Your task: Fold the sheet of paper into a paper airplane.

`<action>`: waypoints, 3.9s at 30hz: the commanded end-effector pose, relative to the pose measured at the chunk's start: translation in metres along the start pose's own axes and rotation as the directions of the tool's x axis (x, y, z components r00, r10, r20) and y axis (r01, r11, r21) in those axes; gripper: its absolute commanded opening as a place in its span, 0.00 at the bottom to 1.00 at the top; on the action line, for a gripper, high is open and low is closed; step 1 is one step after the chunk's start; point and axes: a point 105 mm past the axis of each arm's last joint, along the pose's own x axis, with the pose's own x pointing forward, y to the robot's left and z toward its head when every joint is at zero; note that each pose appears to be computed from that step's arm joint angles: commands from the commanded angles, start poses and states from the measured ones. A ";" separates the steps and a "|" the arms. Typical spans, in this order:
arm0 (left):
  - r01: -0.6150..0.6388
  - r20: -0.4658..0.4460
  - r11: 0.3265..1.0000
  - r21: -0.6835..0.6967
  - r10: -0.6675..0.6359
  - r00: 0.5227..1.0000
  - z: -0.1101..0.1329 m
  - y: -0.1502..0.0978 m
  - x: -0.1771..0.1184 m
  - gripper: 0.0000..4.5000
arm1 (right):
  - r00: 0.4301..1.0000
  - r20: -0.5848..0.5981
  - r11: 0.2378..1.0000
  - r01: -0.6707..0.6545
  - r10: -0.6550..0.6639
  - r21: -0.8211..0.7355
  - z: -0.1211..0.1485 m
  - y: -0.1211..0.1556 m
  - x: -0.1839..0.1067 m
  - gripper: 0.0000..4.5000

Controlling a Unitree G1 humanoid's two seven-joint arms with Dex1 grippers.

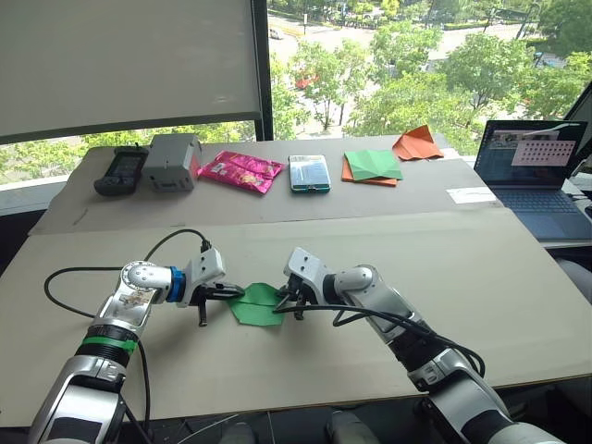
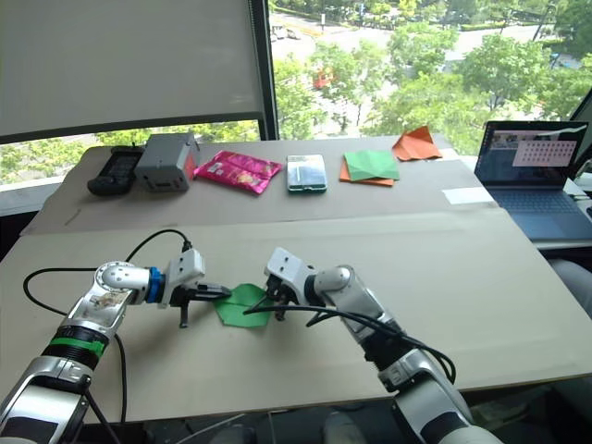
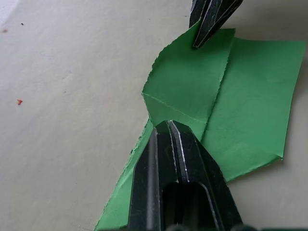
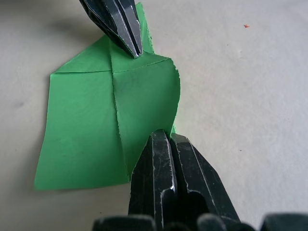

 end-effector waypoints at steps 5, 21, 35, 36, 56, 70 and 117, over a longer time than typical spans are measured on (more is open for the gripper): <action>-0.003 -0.132 0.998 0.055 0.011 0.991 -0.024 -0.003 0.003 0.01 | 0.999 -0.025 0.999 0.046 -0.046 0.012 -0.001 -0.005 -0.001 0.00; 0.009 -0.119 0.997 0.073 0.000 0.993 -0.023 -0.007 0.006 0.00 | 0.948 0.304 0.983 0.139 -0.098 -0.118 0.065 -0.002 -0.036 0.43; 0.023 -0.109 0.997 0.069 -0.015 0.994 -0.019 -0.009 0.006 0.00 | 0.983 0.186 0.988 0.038 -0.010 -0.146 0.040 0.029 0.018 0.01; 0.022 -0.110 0.997 0.072 -0.014 0.994 -0.018 -0.008 0.005 0.00 | 0.984 0.179 0.989 0.032 -0.005 -0.146 0.038 0.030 0.022 0.01; -0.004 -0.115 0.997 0.071 0.012 0.993 -0.020 -0.009 0.002 0.00 | 0.999 0.023 0.993 -0.023 0.025 -0.116 0.002 0.037 0.043 0.01; -0.004 -0.118 0.997 0.078 0.013 0.993 -0.019 -0.009 0.000 0.00 | 0.999 0.048 0.996 -0.002 0.006 -0.087 0.001 0.037 0.032 0.01; -0.011 -0.123 0.997 0.078 0.020 0.992 -0.022 -0.011 -0.002 0.00 | 0.985 -0.171 0.998 0.022 -0.012 0.054 -0.053 0.026 0.017 0.01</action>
